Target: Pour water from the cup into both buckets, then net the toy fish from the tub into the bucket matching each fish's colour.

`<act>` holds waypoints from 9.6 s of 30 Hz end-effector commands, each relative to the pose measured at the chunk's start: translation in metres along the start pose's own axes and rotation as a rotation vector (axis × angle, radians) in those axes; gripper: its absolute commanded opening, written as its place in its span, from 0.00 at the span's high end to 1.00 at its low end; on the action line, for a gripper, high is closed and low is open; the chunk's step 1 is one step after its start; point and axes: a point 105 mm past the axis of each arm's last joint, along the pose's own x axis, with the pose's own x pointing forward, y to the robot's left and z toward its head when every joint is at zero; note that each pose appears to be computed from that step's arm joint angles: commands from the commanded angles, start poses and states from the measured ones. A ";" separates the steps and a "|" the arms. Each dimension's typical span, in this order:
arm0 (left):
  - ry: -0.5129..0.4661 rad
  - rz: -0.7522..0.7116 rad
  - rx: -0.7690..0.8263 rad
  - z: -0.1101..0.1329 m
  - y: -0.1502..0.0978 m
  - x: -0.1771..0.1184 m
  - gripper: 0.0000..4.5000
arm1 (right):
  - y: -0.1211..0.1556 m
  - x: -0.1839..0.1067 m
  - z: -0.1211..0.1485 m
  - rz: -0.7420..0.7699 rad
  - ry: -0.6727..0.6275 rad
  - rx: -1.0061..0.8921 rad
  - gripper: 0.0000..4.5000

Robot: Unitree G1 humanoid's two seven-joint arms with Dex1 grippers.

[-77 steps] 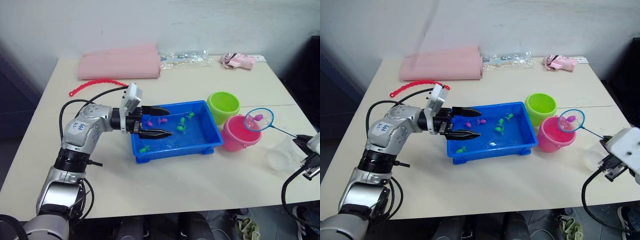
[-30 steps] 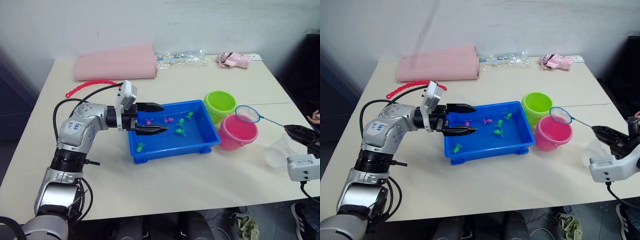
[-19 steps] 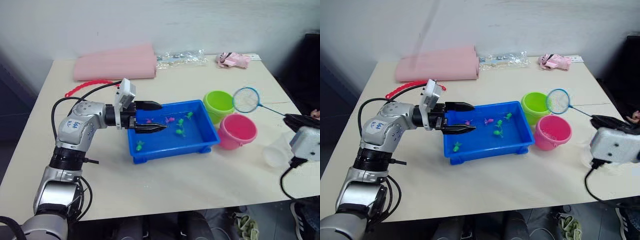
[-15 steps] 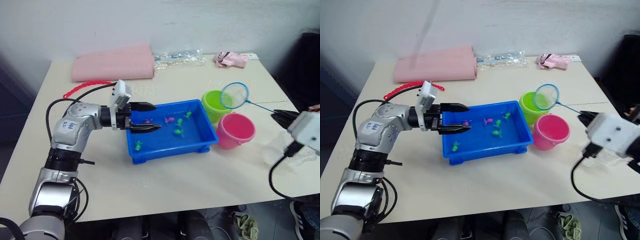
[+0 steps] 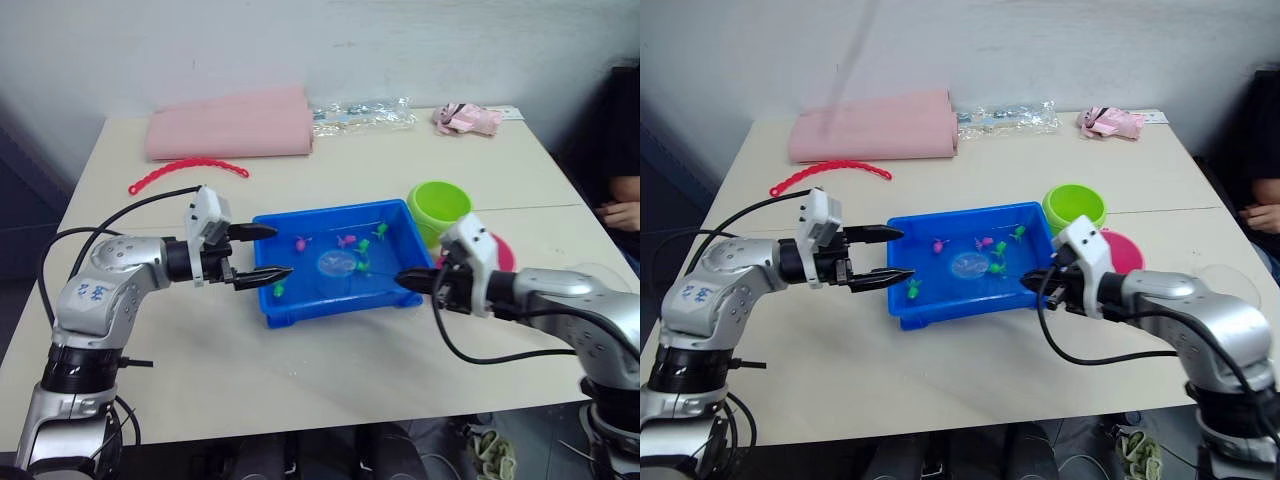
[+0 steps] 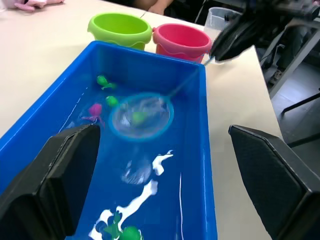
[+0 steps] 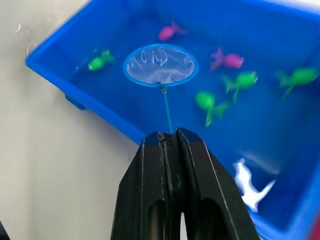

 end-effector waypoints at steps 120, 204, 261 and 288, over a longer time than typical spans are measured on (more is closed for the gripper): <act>-0.239 -0.396 0.111 0.060 -0.007 0.092 0.00 | -0.022 -0.191 -0.002 -0.711 0.628 -1.689 1.00; -0.084 -0.094 0.013 0.026 0.000 0.014 0.00 | 0.006 -0.056 0.030 -0.146 -0.230 -0.263 1.00; -0.100 -0.165 0.099 0.030 0.005 0.044 0.00 | -0.002 -0.072 0.006 -0.268 -0.138 0.047 1.00; -0.095 -0.069 0.096 0.032 -0.008 0.028 0.00 | -0.046 -0.031 0.006 -0.446 -0.178 0.201 1.00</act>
